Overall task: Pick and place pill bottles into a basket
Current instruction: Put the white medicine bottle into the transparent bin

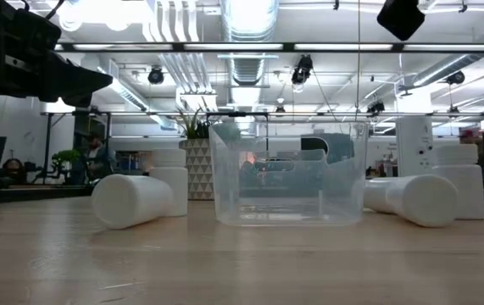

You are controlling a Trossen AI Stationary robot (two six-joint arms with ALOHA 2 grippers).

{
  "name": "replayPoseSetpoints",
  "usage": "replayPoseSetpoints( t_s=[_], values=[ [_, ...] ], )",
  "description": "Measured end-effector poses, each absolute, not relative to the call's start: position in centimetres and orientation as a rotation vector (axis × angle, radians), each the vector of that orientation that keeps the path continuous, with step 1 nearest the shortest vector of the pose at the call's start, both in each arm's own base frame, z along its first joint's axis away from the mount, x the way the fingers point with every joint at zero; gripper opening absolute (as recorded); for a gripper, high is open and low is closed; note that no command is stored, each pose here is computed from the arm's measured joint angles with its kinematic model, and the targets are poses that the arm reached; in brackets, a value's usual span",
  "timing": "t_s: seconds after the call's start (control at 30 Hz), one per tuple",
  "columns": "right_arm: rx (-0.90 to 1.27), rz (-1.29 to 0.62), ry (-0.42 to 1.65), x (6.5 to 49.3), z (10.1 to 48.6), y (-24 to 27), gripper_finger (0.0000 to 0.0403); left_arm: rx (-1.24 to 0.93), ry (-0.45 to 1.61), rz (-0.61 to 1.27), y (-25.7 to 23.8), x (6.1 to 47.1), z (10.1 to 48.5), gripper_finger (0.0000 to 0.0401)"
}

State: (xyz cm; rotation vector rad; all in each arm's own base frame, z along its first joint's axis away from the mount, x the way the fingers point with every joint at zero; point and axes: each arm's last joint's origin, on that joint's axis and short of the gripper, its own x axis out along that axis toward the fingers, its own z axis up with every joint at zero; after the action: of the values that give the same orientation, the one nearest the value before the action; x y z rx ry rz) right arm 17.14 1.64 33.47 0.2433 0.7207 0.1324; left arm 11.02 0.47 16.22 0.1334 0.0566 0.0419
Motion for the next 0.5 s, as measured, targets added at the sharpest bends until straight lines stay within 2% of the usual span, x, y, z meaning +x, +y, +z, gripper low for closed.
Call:
replayPoseSetpoints(
  t_s=[0.23, 0.5],
  values=[
    [0.206, 0.076, 0.946, 19.0, 34.3, 3.6, 0.0258, 0.133, 0.058, 0.042, 0.5, 11.0, 16.2, 0.0],
    [0.234, 0.025, 1.235, 22.3, 31.9, 6.6, 0.0258, 0.133, 0.058, 0.042, 0.5, 11.0, 16.2, 0.0]
  ],
)
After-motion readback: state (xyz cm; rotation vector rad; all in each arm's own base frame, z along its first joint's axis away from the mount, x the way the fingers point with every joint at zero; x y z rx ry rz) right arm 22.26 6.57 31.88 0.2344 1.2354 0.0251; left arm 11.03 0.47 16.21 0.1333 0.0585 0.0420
